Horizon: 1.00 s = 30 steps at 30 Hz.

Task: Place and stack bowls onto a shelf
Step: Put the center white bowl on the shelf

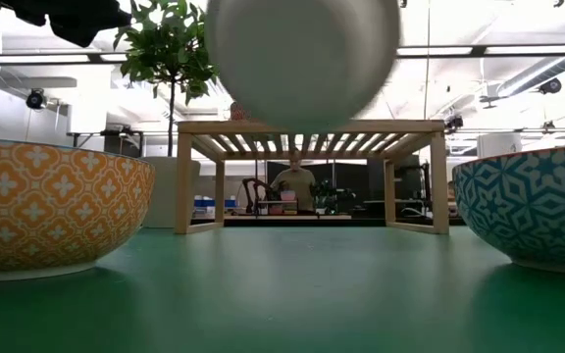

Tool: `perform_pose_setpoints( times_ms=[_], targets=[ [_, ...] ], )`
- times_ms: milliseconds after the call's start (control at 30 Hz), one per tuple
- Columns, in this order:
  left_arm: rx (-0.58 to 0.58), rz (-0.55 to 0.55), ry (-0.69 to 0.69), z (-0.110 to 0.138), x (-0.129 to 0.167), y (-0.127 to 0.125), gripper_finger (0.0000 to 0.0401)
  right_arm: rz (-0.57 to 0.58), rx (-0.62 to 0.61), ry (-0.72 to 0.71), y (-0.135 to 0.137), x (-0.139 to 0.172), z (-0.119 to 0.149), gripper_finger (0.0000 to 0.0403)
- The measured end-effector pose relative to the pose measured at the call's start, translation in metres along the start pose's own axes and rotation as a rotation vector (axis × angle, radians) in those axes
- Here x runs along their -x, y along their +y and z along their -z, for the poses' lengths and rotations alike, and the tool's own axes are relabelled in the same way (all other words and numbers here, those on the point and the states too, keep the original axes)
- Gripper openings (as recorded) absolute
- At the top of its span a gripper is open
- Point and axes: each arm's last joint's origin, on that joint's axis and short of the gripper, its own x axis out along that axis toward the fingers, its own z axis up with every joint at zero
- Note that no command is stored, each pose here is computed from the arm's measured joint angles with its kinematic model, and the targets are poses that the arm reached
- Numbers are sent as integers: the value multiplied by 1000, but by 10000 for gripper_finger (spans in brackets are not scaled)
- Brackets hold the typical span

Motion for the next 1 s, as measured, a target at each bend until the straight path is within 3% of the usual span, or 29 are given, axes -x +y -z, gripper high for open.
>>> perform_pose_setpoints(
  times_ms=[200,400,567,1000],
  targets=[
    [0,0,0,0,0,0,119,131,159,-138,5,36,-18,13],
    [0,0,0,0,0,0,119,524,284,-126,-12,70,-19,13],
    [0,0,0,0,0,0,119,750,208,4,-45,93,-11,13],
    [-1,0,1,0,0,0,119,841,96,195,-136,79,-16,13]
  ],
)
